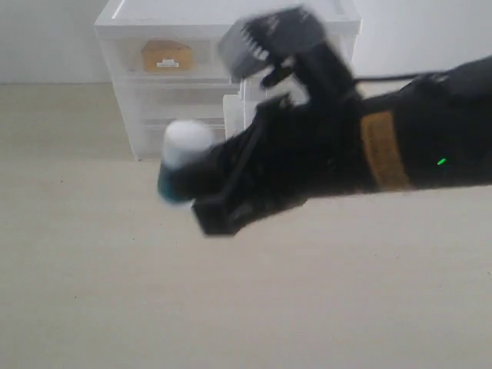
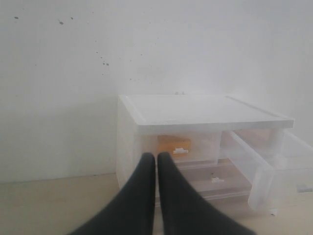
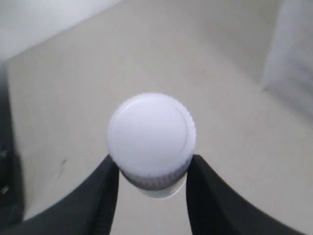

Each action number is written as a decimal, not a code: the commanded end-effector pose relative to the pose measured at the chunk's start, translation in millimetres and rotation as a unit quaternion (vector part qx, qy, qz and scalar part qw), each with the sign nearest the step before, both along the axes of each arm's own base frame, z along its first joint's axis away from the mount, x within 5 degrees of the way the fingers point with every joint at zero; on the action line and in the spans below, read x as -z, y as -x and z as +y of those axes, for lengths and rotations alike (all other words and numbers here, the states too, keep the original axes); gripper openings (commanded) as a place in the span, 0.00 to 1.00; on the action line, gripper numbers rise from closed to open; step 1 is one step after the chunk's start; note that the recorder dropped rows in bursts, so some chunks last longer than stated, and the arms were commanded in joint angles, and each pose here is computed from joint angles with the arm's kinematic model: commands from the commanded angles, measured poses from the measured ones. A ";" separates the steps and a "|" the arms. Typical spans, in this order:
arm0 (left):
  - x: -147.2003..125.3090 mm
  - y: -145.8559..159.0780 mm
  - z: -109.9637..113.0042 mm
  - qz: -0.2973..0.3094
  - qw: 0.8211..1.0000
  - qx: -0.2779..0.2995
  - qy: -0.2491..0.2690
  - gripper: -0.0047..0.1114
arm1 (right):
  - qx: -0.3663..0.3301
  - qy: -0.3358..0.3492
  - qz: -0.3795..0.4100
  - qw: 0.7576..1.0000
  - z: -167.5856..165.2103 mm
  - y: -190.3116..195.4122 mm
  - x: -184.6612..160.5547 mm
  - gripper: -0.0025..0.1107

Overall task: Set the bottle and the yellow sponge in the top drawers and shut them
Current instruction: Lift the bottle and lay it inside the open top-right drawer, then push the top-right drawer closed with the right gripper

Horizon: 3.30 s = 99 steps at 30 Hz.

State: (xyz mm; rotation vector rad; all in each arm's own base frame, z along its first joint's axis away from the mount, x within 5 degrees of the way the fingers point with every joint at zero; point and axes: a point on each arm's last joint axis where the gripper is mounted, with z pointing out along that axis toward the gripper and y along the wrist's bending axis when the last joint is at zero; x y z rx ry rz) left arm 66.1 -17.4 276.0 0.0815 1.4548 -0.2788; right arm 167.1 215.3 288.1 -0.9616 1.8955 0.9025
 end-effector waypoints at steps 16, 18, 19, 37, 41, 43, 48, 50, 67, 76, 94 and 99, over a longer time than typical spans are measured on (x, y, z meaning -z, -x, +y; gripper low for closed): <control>1.6 0.6 -0.5 0.000 1.000 0.003 -0.001 0.07 | 0.329 0.045 -0.039 0.943 -48.0 -145.9 10.8 0.48; 1.6 0.6 -0.6 0.000 1.000 0.004 -0.001 0.07 | 0.313 0.039 -0.037 0.948 -46.1 -142.7 7.5 0.69; 1.6 0.6 -0.6 0.000 1.000 0.004 -0.001 0.07 | 0.301 0.034 -0.041 0.952 -45.3 -139.4 2.8 0.80; 1.6 0.6 -0.6 0.000 1.000 0.004 -0.001 0.07 | 0.345 0.121 -0.146 0.919 -86.5 -102.4 -3.5 0.03; 1.6 0.6 -0.6 0.000 1.000 0.004 -0.001 0.07 | 0.326 0.133 -0.126 0.927 -75.1 -117.1 11.2 0.04; 1.6 0.6 -0.6 0.000 1.000 0.004 -0.001 0.07 | 0.321 0.140 -0.117 0.929 -68.5 -127.7 18.5 0.04; 1.6 0.6 -0.6 0.000 1.000 0.004 -0.001 0.07 | 0.288 0.132 -0.098 0.943 -50.2 -146.5 26.8 0.04; 1.6 0.6 -0.4 0.000 1.000 0.002 -0.001 0.07 | 0.255 0.112 -0.092 0.956 -41.0 -148.1 21.7 0.04; 3.9 0.1 -0.3 0.003 1.000 0.001 -0.002 0.07 | 0.175 0.033 -0.074 0.981 -49.6 -90.5 -13.0 0.04; 3.9 0.1 0.0 0.003 1.000 -0.001 -0.001 0.07 | 0.152 0.069 -0.014 0.986 -54.0 -74.9 29.2 0.04; 3.8 0.1 -0.1 0.003 1.000 0.000 -0.002 0.07 | 0.229 0.102 -0.051 0.967 -46.6 -123.0 31.7 0.04; 3.8 0.2 -0.3 0.003 1.000 0.001 -0.002 0.07 | 0.245 0.103 -0.069 0.962 -34.9 -152.0 28.6 0.04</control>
